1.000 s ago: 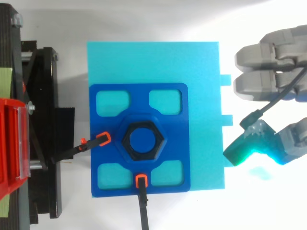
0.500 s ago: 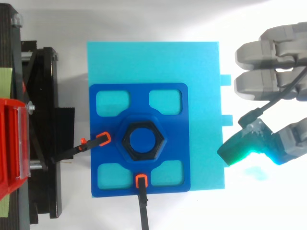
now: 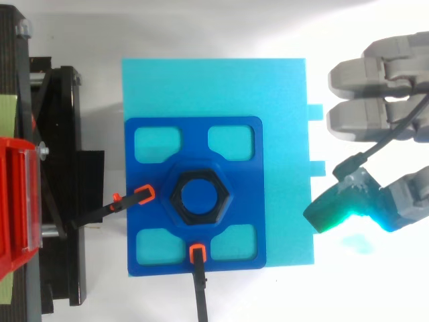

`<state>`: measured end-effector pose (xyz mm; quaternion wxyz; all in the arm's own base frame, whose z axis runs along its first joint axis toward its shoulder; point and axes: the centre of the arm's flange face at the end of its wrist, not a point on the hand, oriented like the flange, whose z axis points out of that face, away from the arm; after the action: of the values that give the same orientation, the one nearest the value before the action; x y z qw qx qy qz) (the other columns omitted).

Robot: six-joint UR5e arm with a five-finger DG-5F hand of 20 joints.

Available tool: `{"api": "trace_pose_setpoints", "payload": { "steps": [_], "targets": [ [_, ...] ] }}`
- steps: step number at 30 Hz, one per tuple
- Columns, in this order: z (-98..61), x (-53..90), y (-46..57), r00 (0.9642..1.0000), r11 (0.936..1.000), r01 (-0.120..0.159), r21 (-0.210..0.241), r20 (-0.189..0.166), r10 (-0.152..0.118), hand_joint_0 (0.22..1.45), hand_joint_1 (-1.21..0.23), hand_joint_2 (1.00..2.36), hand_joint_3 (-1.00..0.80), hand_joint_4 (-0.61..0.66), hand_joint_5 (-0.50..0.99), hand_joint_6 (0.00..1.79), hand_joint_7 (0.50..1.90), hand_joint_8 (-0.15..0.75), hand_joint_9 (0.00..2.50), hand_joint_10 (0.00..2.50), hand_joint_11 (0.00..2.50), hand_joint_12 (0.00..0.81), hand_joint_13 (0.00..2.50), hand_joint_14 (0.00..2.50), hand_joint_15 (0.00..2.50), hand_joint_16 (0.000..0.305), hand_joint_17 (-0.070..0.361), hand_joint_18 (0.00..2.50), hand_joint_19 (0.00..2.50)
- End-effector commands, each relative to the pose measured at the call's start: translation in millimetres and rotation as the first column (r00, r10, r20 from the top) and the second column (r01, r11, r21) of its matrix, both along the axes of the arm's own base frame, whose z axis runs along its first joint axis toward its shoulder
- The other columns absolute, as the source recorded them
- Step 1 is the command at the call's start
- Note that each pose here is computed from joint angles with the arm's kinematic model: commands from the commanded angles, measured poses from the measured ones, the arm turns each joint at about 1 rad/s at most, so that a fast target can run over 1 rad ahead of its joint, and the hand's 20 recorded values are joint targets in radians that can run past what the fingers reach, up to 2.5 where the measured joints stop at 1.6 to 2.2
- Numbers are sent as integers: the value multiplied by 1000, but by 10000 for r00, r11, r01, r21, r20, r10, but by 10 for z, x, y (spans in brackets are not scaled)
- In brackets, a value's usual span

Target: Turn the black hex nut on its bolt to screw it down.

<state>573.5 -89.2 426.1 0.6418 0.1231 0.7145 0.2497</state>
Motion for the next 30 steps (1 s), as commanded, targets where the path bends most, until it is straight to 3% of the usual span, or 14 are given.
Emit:
{"api": "trace_pose_setpoints", "payload": {
  "steps": [1, 9, 12, 14, 17, 20, 30],
  "targets": [
    [7, 0, 4, 10000, 10000, -7, 1, 14, 7, 439, -184, 1000, -500, -9, -300, 501, 596, 131, 0, 0, 0, 335, 0, 0, 0, 59, 134, 0, 92],
    [0, -3, -5, 10000, 10000, 8, 0, -2, -8, 438, -204, 1000, -500, -2, -300, 500, 541, 143, 0, 0, 0, 341, 0, 0, 0, 60, 134, 0, 89],
    [-2, 3, -5, 10000, 10000, 8, 0, -2, -8, 440, -209, 1000, -500, -5, -300, 501, 592, 139, 0, 0, 0, 337, 0, 0, 0, 59, 133, 0, 83],
    [-9, 2, 4, 10000, 10000, -7, -1, -17, 7, 432, -188, 1000, -500, 3, -300, 500, 542, 148, 0, 0, 0, 344, 0, 0, 0, 60, 134, 0, 100],
    [0, -2, 4, 10000, 10000, -7, 0, -2, 7, 430, -184, 1000, -500, 9, -300, 501, 590, 150, 0, 0, 0, 345, 0, 0, 0, 59, 134, 0, 92],
    [7, 0, 4, 10000, 10000, -7, 1, 14, 7, 428, -188, 1000, -500, 19, -300, 500, 536, 158, 0, 0, 0, 347, 0, 0, 0, 59, 134, 0, 95],
    [-9, 2, 4, 10000, 10000, -7, -1, -17, 7, 431, -156, 1000, -500, 29, -300, 500, 564, 158, 0, 0, 0, 349, 0, 0, 0, 60, 135, 0, 97]
  ]
}}
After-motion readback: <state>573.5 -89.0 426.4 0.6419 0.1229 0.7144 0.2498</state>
